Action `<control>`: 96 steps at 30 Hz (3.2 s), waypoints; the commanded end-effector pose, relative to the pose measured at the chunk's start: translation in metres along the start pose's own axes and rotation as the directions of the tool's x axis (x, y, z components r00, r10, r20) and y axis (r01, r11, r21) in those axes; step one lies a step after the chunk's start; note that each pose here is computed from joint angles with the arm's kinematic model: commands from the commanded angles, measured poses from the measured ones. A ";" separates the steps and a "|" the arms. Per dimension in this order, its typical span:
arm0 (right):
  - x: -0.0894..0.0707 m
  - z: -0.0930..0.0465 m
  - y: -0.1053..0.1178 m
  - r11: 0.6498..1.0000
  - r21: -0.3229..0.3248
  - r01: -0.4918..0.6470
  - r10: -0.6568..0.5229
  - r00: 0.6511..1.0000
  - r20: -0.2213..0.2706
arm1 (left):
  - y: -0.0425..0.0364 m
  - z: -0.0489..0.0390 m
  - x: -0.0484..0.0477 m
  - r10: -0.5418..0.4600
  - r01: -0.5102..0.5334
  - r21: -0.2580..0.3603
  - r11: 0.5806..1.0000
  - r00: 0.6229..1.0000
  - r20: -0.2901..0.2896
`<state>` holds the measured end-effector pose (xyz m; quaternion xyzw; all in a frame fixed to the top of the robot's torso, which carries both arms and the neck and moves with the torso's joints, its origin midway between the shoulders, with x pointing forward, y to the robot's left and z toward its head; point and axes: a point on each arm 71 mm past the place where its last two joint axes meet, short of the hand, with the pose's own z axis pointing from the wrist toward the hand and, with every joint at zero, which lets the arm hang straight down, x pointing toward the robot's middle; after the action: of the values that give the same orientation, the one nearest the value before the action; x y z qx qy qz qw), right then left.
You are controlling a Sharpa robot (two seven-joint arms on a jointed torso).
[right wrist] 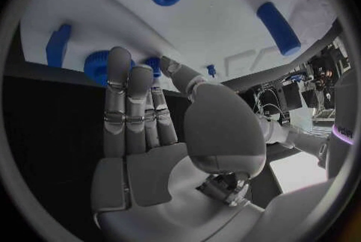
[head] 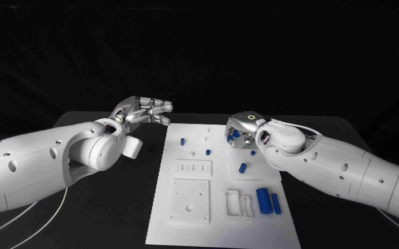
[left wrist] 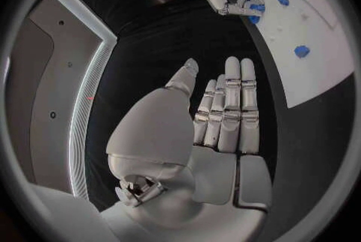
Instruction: Assemble the parts on the task board
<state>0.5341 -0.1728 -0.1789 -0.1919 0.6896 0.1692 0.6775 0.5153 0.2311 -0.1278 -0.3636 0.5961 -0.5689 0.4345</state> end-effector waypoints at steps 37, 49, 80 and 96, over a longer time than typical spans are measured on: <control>-0.029 0.008 0.036 0.998 0.067 -0.006 -0.016 0.949 0.315 | -0.0017 0.0026 0.0013 0.001 -0.001 0.008 1.000 1.000 -0.014; -0.029 0.020 0.054 0.998 0.058 0.006 -0.026 0.936 0.352 | -0.0013 0.0037 0.0012 0.002 -0.002 0.007 1.000 1.000 -0.020; -0.016 0.028 0.064 1.000 0.031 0.004 -0.012 0.966 0.257 | -0.0015 0.0045 0.0035 0.002 -0.002 0.008 1.000 1.000 -0.025; -0.005 0.031 0.060 0.998 0.065 0.026 -0.040 0.975 0.217 | -0.0015 0.0042 0.0037 0.002 -0.002 0.008 1.000 1.000 -0.025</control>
<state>0.5306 -0.1037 -0.1712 -0.1580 0.6031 0.1681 0.7635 0.5183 0.2285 -0.1285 -0.3605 0.5994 -0.5690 0.4325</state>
